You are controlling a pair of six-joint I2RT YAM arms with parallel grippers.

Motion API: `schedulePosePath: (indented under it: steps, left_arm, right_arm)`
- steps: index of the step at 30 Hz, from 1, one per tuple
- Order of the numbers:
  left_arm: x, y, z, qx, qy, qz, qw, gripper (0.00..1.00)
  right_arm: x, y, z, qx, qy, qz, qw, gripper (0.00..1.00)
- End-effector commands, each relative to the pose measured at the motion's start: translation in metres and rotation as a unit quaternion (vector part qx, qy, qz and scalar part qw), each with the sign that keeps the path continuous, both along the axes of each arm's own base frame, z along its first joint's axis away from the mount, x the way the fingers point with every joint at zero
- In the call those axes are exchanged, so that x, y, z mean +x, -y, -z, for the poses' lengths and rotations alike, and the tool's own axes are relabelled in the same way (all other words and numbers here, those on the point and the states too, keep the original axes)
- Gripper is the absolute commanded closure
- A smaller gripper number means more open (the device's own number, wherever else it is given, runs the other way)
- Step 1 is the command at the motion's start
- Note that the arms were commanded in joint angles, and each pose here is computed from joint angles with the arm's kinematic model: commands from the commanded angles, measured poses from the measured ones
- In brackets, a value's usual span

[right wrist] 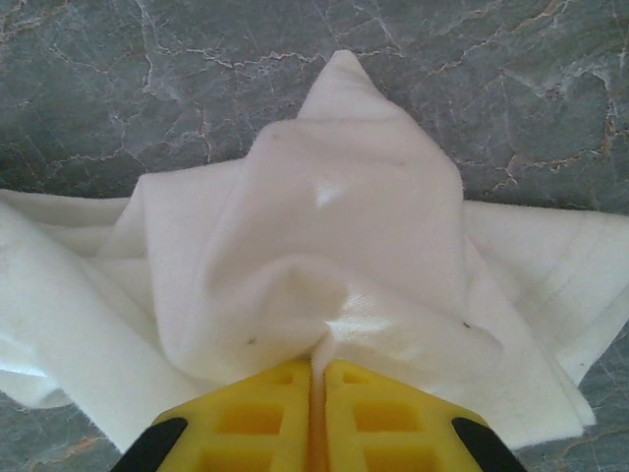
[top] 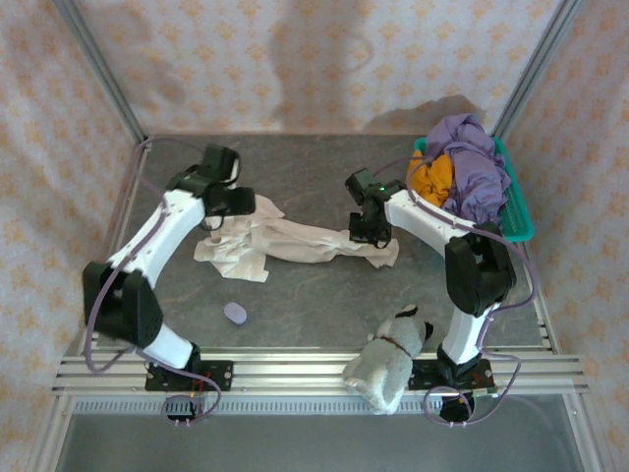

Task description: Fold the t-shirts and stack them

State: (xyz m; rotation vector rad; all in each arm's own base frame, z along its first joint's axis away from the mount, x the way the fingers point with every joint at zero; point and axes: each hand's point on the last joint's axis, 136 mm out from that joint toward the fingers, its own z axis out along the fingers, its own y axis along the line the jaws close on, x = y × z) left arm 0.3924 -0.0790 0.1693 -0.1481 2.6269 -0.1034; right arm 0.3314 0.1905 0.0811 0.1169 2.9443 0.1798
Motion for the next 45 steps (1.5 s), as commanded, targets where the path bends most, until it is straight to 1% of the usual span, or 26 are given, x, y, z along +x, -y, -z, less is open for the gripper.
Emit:
schedulePosePath:
  steps: [1,4,8,13,16,21,28,34,36,38,39,40,41,43,45]
  left_arm:
    - [0.025,0.011,0.017,0.068,-0.029,0.033,0.997,0.37]
    - [0.048,0.029,0.039,0.121,-0.064,0.061,0.989,0.38]
    - [0.071,0.043,0.069,0.167,-0.107,0.075,0.977,0.43]
    - [0.083,0.062,0.094,0.184,-0.133,0.094,0.969,0.47]
    - [0.084,0.071,0.105,0.185,-0.141,0.102,0.967,0.52]
    - [0.078,0.071,0.116,0.197,-0.162,0.099,0.962,0.58]
    - [0.065,0.067,0.130,0.201,-0.187,0.099,0.956,0.59]
    - [0.062,0.074,0.148,0.177,-0.193,0.100,0.960,0.60]
    - [0.063,0.075,0.153,0.177,-0.190,0.097,0.961,0.65]
    - [0.067,0.072,0.153,0.184,-0.182,0.091,0.962,0.74]
    - [0.070,0.070,0.151,0.191,-0.177,0.090,0.961,0.81]
    - [0.073,0.066,0.144,0.202,-0.168,0.086,0.961,0.89]
    - [0.078,0.062,0.132,0.215,-0.151,0.078,0.962,0.95]
    - [0.087,0.055,0.104,0.226,-0.109,0.063,0.966,0.99]
    - [0.093,0.049,0.072,0.220,-0.068,0.046,0.972,1.00]
  right_arm:
    - [0.001,0.000,-0.007,0.006,0.008,0.001,1.000,0.91]
    - [-0.001,0.000,-0.001,0.009,0.004,0.005,1.000,0.91]
    - [-0.003,0.001,0.002,0.011,0.001,0.008,1.000,0.91]
    - [-0.001,0.002,0.003,0.015,-0.002,0.009,1.000,0.91]
    - [0.001,0.003,0.003,0.018,-0.003,0.010,1.000,0.91]
    - [0.002,0.002,0.004,0.019,-0.005,0.008,1.000,0.92]
    - [0.004,0.000,0.007,0.024,-0.008,0.007,1.000,0.92]
    - [0.004,0.000,0.006,0.023,-0.008,0.003,1.000,0.92]
    - [0.004,0.001,0.006,0.021,-0.009,0.003,1.000,0.92]
    - [0.004,0.002,0.004,0.020,-0.006,0.002,1.000,0.93]
    - [0.003,0.003,0.004,0.019,-0.007,0.002,1.000,0.93]
    - [0.003,0.004,0.003,0.017,-0.006,0.002,1.000,0.94]
    - [0.002,0.005,0.002,0.014,-0.005,0.001,1.000,0.94]
    - [0.002,0.006,-0.001,0.012,-0.002,-0.001,1.000,0.94]
    - [0.001,0.007,-0.005,0.012,0.002,-0.002,1.000,0.94]
